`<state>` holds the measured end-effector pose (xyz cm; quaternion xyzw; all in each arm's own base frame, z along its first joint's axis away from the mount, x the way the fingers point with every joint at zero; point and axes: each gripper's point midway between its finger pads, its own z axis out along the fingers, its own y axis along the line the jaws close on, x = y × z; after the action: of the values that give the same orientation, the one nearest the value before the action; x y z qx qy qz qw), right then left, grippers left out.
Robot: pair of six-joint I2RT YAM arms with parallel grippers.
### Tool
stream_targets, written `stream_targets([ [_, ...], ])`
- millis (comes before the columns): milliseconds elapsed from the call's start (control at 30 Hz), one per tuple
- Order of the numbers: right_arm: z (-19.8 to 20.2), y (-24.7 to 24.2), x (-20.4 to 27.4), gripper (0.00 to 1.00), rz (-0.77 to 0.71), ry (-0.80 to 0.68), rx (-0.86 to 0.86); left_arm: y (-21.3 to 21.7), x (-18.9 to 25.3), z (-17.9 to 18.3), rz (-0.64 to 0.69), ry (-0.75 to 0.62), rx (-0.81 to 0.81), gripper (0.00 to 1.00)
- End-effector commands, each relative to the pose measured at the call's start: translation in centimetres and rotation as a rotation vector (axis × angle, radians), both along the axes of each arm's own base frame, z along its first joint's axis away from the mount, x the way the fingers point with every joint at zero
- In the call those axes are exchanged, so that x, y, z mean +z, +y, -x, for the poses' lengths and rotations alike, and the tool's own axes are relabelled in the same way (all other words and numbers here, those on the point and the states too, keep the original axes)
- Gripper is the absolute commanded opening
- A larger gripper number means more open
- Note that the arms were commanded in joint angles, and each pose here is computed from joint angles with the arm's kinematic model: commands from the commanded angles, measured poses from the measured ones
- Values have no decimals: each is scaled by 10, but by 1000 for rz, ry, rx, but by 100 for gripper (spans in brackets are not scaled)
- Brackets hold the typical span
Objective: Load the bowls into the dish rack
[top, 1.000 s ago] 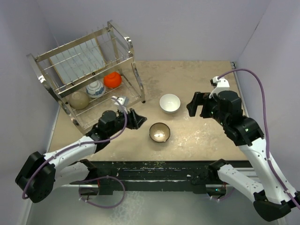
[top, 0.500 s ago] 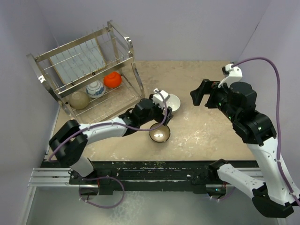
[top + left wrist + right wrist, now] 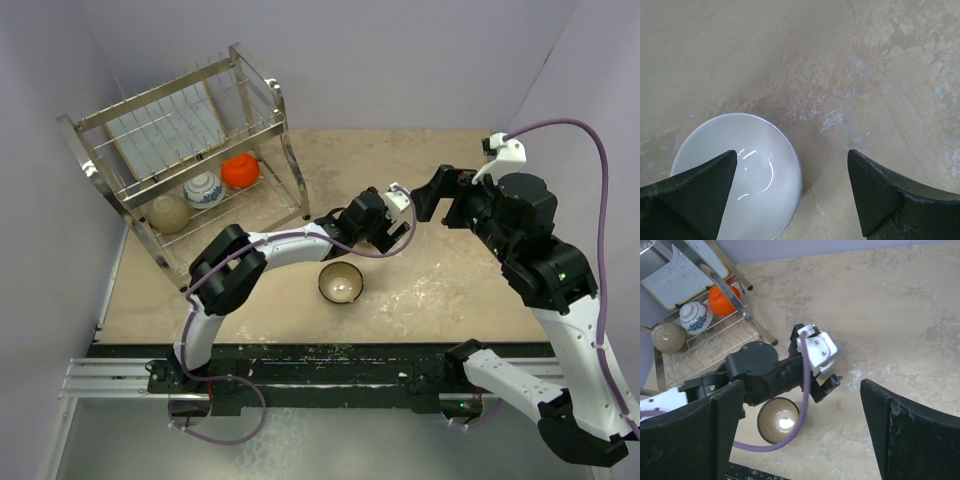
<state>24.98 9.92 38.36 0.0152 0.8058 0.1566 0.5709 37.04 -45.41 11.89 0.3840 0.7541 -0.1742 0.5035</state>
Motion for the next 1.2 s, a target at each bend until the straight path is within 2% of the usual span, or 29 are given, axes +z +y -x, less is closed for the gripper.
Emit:
stream_targets([
  [0,-3,-6,17,99,-4,-53,-30,-4,-19,-9,-103,-11,10,93],
  [267,-7,-8,12,99,9,-45,-48,1,-40,-23,-170,-43,56,82],
  [567,-10,-8,5,99,20,-35,-55,8,-62,-23,-210,-19,82,42],
  [700,-9,-10,4,99,24,-34,-60,11,-64,-22,-211,-12,96,13],
  [767,-9,-11,3,99,24,-34,-64,11,-59,-21,-188,-8,104,2],
  [1033,-7,-13,1,99,27,-29,-72,1,0,1,-80,-48,94,0],
  [1167,-4,-22,2,99,35,-35,-108,3,51,16,77,-38,88,0],
])
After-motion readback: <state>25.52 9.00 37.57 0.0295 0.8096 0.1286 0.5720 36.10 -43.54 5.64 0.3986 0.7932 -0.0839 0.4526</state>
